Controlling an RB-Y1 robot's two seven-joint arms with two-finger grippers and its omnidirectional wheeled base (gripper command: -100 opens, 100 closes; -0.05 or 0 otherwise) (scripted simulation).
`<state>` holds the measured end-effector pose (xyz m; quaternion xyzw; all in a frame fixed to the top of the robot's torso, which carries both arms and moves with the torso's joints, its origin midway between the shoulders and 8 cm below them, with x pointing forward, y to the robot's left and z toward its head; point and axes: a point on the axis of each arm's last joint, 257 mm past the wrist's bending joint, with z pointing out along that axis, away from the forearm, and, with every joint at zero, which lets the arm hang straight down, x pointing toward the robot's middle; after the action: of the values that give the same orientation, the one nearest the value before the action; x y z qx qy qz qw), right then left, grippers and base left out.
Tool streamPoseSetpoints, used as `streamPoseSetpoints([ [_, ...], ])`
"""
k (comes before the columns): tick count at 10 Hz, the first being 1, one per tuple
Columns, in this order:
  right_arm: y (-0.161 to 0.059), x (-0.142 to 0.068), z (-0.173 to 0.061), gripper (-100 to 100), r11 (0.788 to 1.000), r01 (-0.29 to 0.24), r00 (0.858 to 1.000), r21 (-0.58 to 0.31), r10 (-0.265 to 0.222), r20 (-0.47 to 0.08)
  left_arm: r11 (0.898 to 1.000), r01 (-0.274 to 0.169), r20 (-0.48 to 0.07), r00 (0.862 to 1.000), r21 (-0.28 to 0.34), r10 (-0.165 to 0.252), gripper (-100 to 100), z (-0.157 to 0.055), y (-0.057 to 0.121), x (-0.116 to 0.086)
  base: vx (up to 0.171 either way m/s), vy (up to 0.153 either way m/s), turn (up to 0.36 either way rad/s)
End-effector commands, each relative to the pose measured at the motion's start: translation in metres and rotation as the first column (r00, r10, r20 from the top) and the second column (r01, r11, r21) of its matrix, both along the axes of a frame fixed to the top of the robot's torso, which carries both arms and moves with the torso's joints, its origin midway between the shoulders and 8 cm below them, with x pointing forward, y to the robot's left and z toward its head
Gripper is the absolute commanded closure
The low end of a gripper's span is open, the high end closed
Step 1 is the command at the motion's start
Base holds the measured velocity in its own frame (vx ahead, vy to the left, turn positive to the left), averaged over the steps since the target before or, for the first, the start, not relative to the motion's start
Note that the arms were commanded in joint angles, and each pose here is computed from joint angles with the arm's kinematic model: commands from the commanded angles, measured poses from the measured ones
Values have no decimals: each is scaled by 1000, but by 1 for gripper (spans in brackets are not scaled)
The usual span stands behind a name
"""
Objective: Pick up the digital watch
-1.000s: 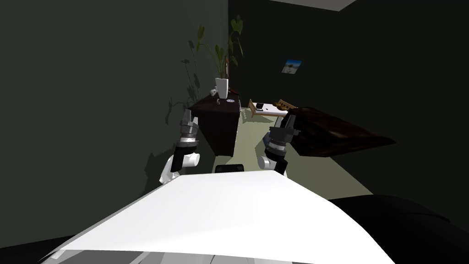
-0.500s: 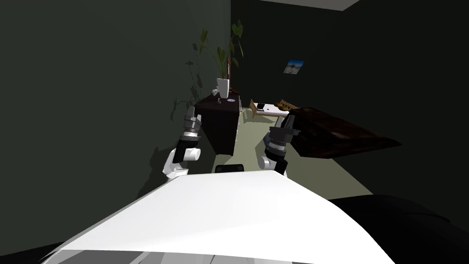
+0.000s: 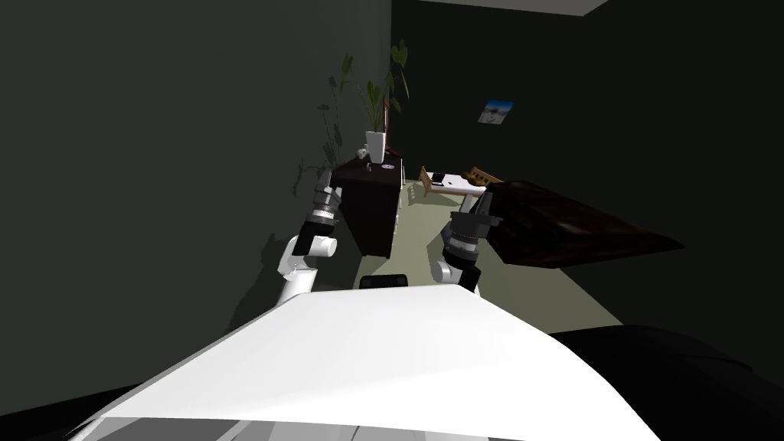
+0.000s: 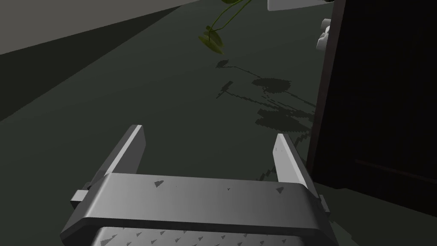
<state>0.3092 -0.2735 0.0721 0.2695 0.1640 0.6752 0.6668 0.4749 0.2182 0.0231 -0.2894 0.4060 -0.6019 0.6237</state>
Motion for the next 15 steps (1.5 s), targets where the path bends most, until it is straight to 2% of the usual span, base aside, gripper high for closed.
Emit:
streamPoseSetpoints([
  [1, 0, 0, 0, 0, 1000, 0, 1000, 0, 0, 0, 1000, 17, -14, 1000, -12, -17, -100, 8, -6, 11, -39, -20, 36],
  [2, 0, 0, 0, 0, 1000, 0, 1000, 0, 0, 0, 999, 36, -47, 998, -35, -38, -100, 3, -6, 24, -56, -32, 69],
  [4, 0, 0, 0, 0, 1000, 0, 1000, 0, 0, 0, 999, 41, -50, 998, -33, -43, -100, 11, -11, 30, -36, -13, 20],
  [5, 0, 0, 0, 0, 1000, 0, 1000, 0, 0, 0, 996, 60, -84, 994, -59, -64, -100, 8, -12, 44, -37, -6, 79],
  [6, 0, 0, 0, 0, 1000, 0, 1000, 0, 0, 0, 996, 64, -84, 994, -57, -69, -100, 16, -16, 48, -39, -16, 42],
  [7, 0, 0, 0, 0, 1000, 0, 1000, 0, 0, 0, 993, 77, -128, 988, -85, -87, -100, 7, -16, 61, -49, -19, 75],
  [9, 0, 0, 0, 0, 1000, 0, 1000, 0, 0, 0, 993, 85, -124, 988, -81, -95, -100, 21, -23, 67, -32, -14, 16],
  [10, 0, 0, 0, 0, 1000, 0, 1000, 0, 0, 0, 989, 96, -172, 978, -110, -114, -100, 12, -24, 82, -28, -10, 72],
  [12, 0, 0, 0, 0, 1000, 0, 1000, 0, 0, 0, 989, 105, -164, 979, -106, -121, -100, 26, -30, 86, -20, -11, 19],
  [13, 0, 0, 0, 0, 1000, 0, 1000, 0, 0, 0, 984, 113, -213, 967, -136, -141, -100, 18, -32, 100, -19, -8, 61],
  [15, 0, 0, 0, 0, 1000, 0, 1000, 0, 0, 0, 984, 122, -207, 967, -132, -147, -100, 31, -38, 104, -18, -9, 23],
])
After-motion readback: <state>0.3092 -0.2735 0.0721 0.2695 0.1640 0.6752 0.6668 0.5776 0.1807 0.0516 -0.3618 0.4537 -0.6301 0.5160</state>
